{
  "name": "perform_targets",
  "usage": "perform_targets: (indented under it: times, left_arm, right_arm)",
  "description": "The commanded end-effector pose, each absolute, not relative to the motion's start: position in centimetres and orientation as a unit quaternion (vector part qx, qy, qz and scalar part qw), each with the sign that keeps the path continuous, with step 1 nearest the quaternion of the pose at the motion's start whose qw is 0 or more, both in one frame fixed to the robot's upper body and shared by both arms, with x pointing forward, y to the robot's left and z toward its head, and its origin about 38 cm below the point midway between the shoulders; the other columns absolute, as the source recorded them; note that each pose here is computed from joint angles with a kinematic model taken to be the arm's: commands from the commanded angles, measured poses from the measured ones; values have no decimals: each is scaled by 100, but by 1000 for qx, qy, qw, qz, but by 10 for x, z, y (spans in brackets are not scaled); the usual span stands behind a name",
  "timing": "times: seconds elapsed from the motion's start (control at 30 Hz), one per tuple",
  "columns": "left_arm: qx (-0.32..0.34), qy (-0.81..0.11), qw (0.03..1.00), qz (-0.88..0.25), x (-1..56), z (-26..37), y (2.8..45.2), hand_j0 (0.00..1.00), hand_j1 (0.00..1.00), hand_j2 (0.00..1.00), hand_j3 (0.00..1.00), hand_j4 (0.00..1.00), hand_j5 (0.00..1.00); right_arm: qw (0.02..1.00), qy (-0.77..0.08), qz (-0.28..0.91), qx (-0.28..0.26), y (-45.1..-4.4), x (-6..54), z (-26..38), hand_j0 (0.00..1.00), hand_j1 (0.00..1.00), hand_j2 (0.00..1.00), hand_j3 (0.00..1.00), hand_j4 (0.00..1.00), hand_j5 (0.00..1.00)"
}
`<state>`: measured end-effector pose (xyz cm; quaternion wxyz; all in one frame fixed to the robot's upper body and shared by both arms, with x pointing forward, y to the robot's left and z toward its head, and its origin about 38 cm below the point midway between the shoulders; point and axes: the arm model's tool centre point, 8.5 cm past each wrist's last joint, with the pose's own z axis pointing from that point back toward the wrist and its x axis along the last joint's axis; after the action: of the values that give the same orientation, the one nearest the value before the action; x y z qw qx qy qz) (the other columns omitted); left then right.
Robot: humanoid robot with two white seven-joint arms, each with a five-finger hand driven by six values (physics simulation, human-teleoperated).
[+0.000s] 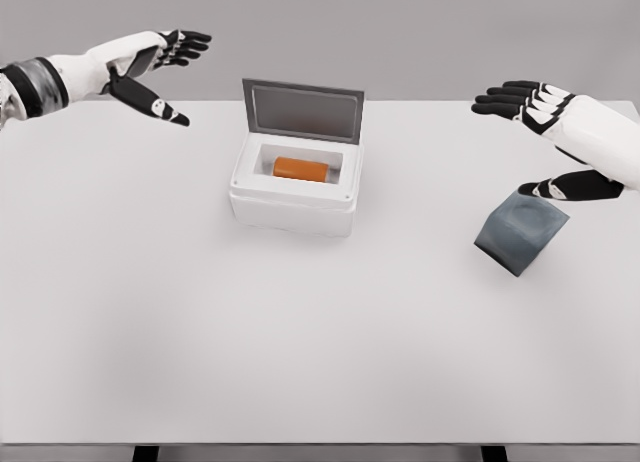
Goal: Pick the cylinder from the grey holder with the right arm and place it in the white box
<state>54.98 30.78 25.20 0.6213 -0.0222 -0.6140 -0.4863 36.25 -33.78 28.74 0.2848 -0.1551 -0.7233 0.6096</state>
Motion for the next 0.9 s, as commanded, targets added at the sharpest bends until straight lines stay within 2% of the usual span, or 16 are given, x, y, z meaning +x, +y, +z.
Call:
perform_targets:
  times: [0.0, 0.1, 0.2, 0.37, 0.87]
  left_arm:
    - [-25, -608, 625, -489, 552, 244, 301, 100, 100, 100, 100, 100, 100]
    - [-19, -607, 611, -508, 557, 247, 282, 100, 100, 100, 100, 100, 100]
    - [-17, -602, 622, -500, 567, 241, 277, 100, 100, 100, 100, 100, 100]
    - [-11, -592, 631, -502, 576, 236, 265, 100, 100, 100, 100, 100, 100]
    - [-2, -578, 601, -552, 572, 227, 250, 100, 100, 100, 100, 100, 100]
  right_arm:
    - [286, -724, 609, -153, -338, 362, 288, 100, 100, 100, 100, 100, 100]
    - [285, -723, 610, -155, -338, 362, 288, 100, 100, 100, 100, 100, 100]
    - [289, -718, 618, -136, -330, 362, 277, 100, 100, 100, 100, 100, 100]
    - [287, -715, 622, -140, -329, 363, 278, 100, 100, 100, 100, 100, 100]
    - [284, -728, 608, -139, -326, 364, 280, 100, 100, 100, 100, 100, 100]
